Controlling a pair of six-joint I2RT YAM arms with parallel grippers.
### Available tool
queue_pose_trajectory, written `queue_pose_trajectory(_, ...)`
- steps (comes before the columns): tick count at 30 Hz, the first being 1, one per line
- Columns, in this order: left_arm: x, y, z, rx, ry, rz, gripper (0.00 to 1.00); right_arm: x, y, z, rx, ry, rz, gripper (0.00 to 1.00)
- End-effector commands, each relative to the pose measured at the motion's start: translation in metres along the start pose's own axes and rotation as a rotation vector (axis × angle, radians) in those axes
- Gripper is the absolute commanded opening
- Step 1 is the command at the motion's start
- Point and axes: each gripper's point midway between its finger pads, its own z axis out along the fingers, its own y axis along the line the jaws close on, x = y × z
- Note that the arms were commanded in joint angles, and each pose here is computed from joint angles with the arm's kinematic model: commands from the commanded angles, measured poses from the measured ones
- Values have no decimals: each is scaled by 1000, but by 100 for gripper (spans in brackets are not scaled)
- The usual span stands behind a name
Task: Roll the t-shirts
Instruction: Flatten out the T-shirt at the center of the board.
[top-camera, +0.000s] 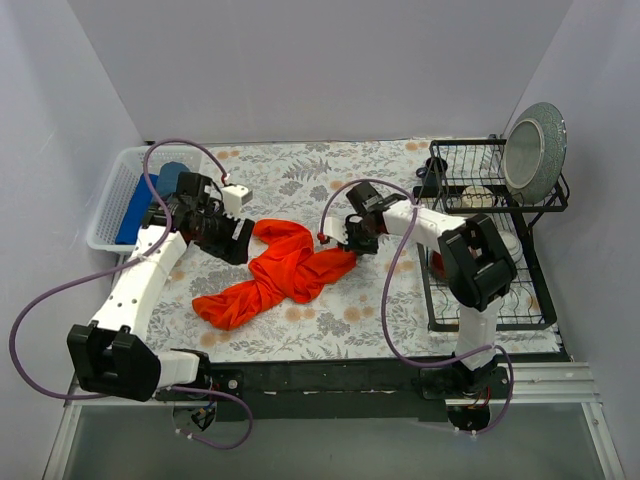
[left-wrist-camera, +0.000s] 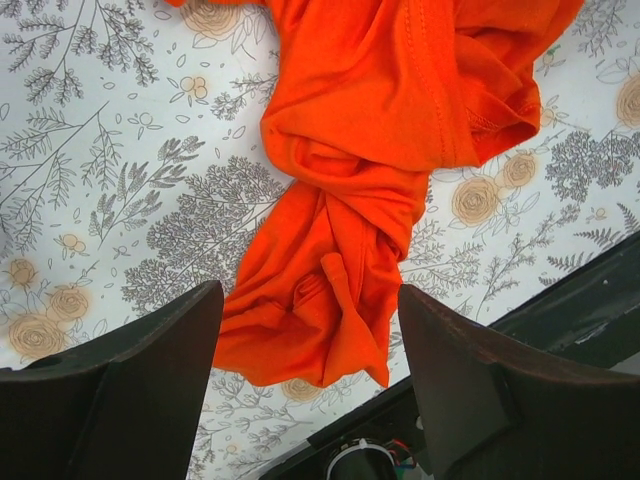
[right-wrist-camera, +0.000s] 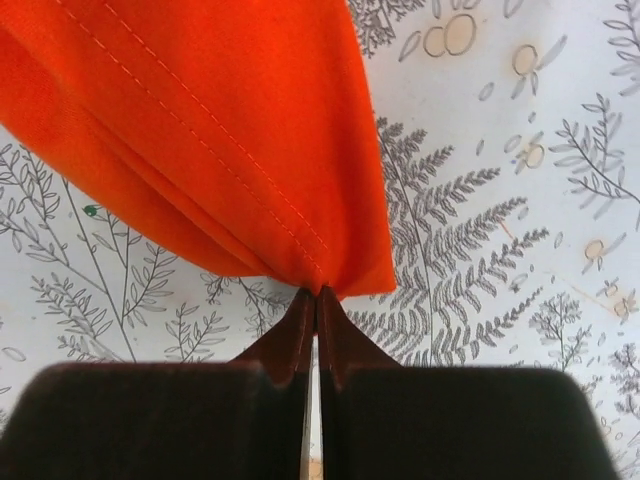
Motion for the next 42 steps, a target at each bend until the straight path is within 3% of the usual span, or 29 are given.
queue_pose_trajectory(1, -27, 10, -5, -40, -73, -17, 70, -55, -45, -78, 167, -160, -7, 1)
queue_pose_trajectory(5, -61, 18, -5, -52, -143, -20, 72, -124, -69, -196, 339, -377, -16, 1)
queue_pose_trajectory(8, -83, 27, 0, -68, -180, -16, 72, -159, -72, -260, 418, -493, 12, 1)
queue_pose_trajectory(13, -105, 35, 10, -63, -187, -40, 72, -183, -69, -332, 514, -623, 144, 1)
queue_pose_trajectory(16, -101, 29, 17, -20, -176, -38, 72, -188, -64, -350, 544, -680, 164, 1)
queue_pose_trajectory(20, -87, 9, 30, 94, -161, -46, 71, -191, -55, -339, 492, -680, 174, 1)
queue_pose_trajectory(21, -86, 8, 31, 103, -158, -52, 71, -201, -54, -355, 511, -719, 150, 1)
queue_pose_trajectory(27, -105, 19, 16, 19, -228, -67, 71, -236, -83, -391, 681, -747, 58, 1)
queue_pose_trajectory(30, -132, 39, -13, -120, -357, -100, 70, -269, -94, -452, 815, -916, 36, 1)
queue_pose_trajectory(34, -161, 56, -52, -236, -512, -78, 72, -305, -70, -539, 1081, -1091, -98, 1)
queue_pose_trajectory(39, -180, 51, -81, -246, -619, -47, 74, -308, -43, -600, 1289, -1124, -152, 1)
queue_pose_trajectory(42, -183, 46, -90, -235, -643, -50, 74, -292, -41, -595, 1326, -1045, -138, 1)
